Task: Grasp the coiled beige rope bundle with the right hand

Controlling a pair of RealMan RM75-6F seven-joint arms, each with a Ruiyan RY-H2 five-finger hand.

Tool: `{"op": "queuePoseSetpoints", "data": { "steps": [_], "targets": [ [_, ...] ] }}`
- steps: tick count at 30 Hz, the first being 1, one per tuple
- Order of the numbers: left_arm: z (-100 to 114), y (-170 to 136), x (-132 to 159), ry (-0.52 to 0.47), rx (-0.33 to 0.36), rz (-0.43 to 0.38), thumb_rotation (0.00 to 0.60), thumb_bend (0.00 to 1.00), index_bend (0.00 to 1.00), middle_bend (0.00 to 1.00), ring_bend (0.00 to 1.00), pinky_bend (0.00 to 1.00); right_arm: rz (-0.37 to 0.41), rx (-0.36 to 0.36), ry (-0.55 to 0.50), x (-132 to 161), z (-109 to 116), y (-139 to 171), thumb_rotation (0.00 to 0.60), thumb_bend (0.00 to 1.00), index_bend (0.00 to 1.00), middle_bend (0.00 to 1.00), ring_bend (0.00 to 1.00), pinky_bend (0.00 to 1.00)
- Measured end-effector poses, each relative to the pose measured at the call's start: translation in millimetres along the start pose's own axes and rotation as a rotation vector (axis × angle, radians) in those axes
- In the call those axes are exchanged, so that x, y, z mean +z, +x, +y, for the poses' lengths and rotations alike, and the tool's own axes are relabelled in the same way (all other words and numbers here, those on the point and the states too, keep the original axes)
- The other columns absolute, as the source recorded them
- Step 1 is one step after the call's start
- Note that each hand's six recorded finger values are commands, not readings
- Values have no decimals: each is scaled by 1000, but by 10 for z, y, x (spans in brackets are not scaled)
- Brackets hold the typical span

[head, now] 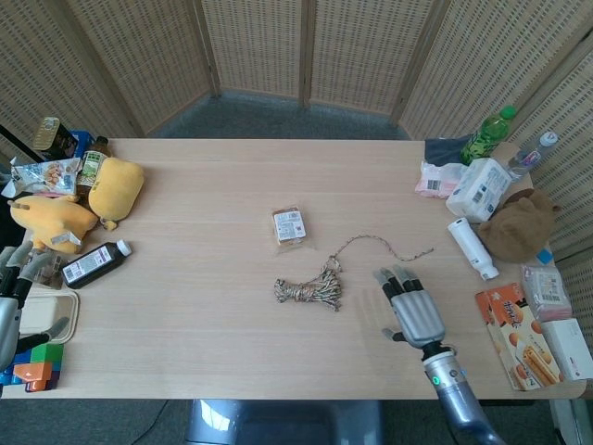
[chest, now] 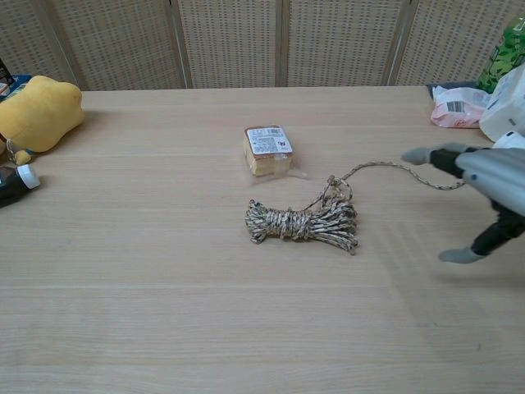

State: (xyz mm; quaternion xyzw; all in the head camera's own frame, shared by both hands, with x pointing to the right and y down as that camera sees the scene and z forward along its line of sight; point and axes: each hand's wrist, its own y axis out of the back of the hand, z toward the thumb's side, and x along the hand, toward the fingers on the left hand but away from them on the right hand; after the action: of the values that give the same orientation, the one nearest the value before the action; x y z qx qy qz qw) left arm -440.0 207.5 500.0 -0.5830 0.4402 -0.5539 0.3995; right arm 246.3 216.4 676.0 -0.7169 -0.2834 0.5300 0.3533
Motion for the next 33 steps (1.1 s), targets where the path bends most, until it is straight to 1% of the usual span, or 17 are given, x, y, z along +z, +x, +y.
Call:
{"op": "queuePoseSetpoints", "data": {
  "steps": [4,7,13,19,25,26,27,28,29,30,31,33],
  "targets": [
    [-31,28,-47,8,-2,16,600,0,168,0,0,0,15,46,-23,238,-179,-235,600,0,0,0,0,0],
    [-49,45,-84,14,-5,29,600,0,169,0,0,0,29,68,-30,383,-259,-394,600,0,0,0,0,0],
    [-103,68,-114,27,-13,38,600,0,169,0,0,0,56,90,-56,635,-329,-633,600,0,0,0,0,0],
    [-164,77,-130,39,-24,44,600,0,170,0,0,0,65,105,-110,806,-389,-763,600,0,0,0,0,0],
    [-201,93,-168,48,-29,55,600,0,169,0,0,0,56,117,-146,821,-473,-851,600,0,0,1,0,0],
    [-203,96,-175,50,-29,57,600,0,169,0,0,0,54,117,-155,818,-485,-867,600,0,5,20,0,12],
    [-206,99,-182,51,-29,59,600,0,169,0,0,0,53,115,-163,816,-495,-882,600,0,25,62,3,52],
    [-211,103,-190,54,-28,61,600,0,169,0,0,0,53,110,-171,814,-506,-904,600,0,61,130,27,120],
    [-215,104,-194,56,-29,63,600,0,169,0,0,0,55,103,-175,816,-510,-920,600,0,106,208,70,202],
    [-220,106,-198,57,-29,64,600,0,169,0,0,0,58,93,-178,819,-513,-936,600,0,134,253,109,252],
    [-230,108,-203,60,-31,66,600,0,170,0,0,0,61,80,-182,822,-516,-956,600,2,174,309,171,311],
    [-244,108,-207,64,-35,67,600,0,169,0,0,0,64,60,-189,822,-527,-987,600,32,242,391,257,401]
  ]
}}
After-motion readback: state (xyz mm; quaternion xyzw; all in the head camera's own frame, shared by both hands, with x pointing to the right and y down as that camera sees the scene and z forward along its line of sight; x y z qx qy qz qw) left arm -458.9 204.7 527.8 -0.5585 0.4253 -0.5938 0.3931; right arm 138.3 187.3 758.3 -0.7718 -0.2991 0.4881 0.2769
